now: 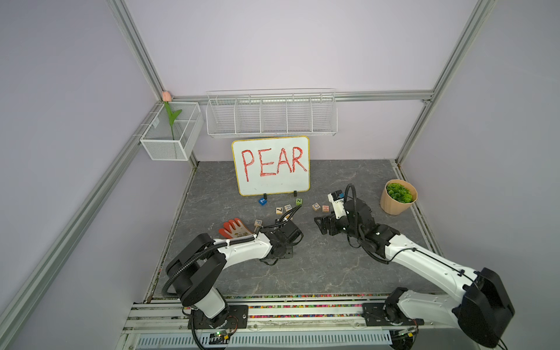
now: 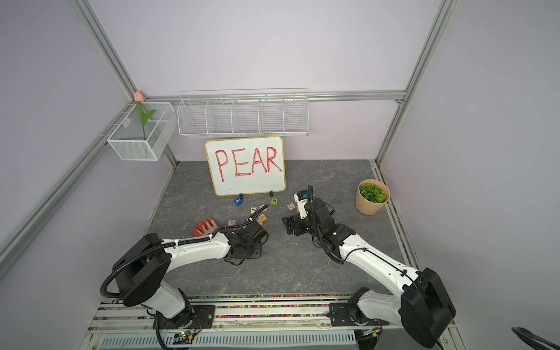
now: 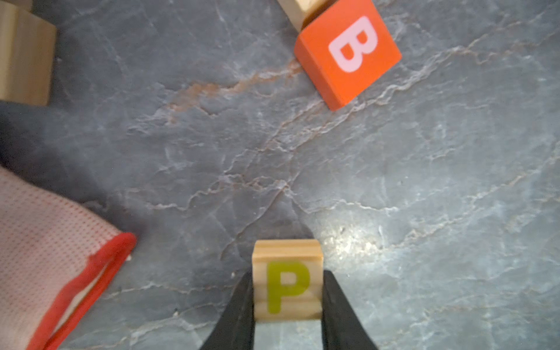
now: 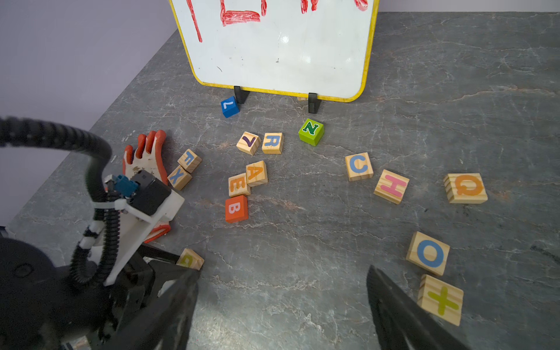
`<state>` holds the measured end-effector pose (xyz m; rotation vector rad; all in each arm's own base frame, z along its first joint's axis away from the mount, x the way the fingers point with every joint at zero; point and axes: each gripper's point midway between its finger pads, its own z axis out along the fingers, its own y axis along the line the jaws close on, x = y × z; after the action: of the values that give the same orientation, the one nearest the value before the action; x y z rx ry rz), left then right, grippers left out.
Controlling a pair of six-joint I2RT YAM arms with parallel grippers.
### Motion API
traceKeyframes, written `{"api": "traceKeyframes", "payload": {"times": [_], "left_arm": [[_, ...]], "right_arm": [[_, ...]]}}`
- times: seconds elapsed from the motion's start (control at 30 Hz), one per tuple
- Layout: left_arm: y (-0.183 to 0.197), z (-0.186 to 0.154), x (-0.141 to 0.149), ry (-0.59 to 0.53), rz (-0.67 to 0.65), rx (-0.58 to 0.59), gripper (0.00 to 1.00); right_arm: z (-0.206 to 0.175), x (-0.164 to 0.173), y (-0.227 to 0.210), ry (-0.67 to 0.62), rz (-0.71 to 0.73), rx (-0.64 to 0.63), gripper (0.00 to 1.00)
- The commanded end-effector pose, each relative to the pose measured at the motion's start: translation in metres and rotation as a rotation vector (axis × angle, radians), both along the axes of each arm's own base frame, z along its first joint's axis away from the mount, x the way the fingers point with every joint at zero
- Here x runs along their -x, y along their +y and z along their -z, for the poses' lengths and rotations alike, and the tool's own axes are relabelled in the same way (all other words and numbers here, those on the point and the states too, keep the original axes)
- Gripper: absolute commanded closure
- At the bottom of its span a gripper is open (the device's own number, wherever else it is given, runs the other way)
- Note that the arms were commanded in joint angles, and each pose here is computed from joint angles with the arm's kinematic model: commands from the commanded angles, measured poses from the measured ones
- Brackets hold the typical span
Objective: Spell the uppercase word “pear” with letter blocks
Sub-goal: Place the letter block at the center of the board, then move the letter block to the center of the board.
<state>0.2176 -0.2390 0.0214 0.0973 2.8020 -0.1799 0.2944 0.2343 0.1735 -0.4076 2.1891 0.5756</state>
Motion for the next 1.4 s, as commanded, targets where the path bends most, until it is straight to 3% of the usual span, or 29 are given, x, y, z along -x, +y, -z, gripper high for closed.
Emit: {"api": "traceKeyframes", "payload": {"times": [0.0,0.2,0.4,0.6,0.83,0.97,1.13,1.37], "left_arm": [[0.006,0.003,0.004,0.023,-0.022,-0.039,0.56],[0.006,-0.019,-0.002,-0.025,-0.001,-0.041,0.41],[-0.003,-0.078,-0.028,-0.196,0.060,-0.022,0.30],[-0.021,-0.104,-0.060,-0.315,0.315,-0.137,0.24],[-0.025,-0.084,-0.106,-0.298,0.394,-0.152,0.24],[-0.013,-0.063,-0.133,-0.254,0.360,-0.171,0.27],[-0.010,-0.042,-0.140,-0.213,0.372,-0.186,0.30],[-0.021,-0.032,-0.139,-0.200,0.388,-0.123,0.32]], "right_arm": [[0.004,0.001,-0.003,-0.010,0.011,0.011,0.11],[0.002,-0.006,-0.005,-0.018,0.035,0.012,0.11],[-0.005,-0.015,-0.009,-0.031,0.064,0.002,0.11],[-0.009,-0.024,-0.018,-0.042,0.122,0.009,0.11],[-0.004,-0.030,-0.032,-0.028,0.203,0.047,0.11],[-0.001,-0.031,-0.032,-0.006,0.222,0.044,0.11],[0.004,-0.033,-0.035,0.010,0.249,0.052,0.11],[0.009,-0.036,-0.034,0.031,0.262,0.056,0.11]]}}
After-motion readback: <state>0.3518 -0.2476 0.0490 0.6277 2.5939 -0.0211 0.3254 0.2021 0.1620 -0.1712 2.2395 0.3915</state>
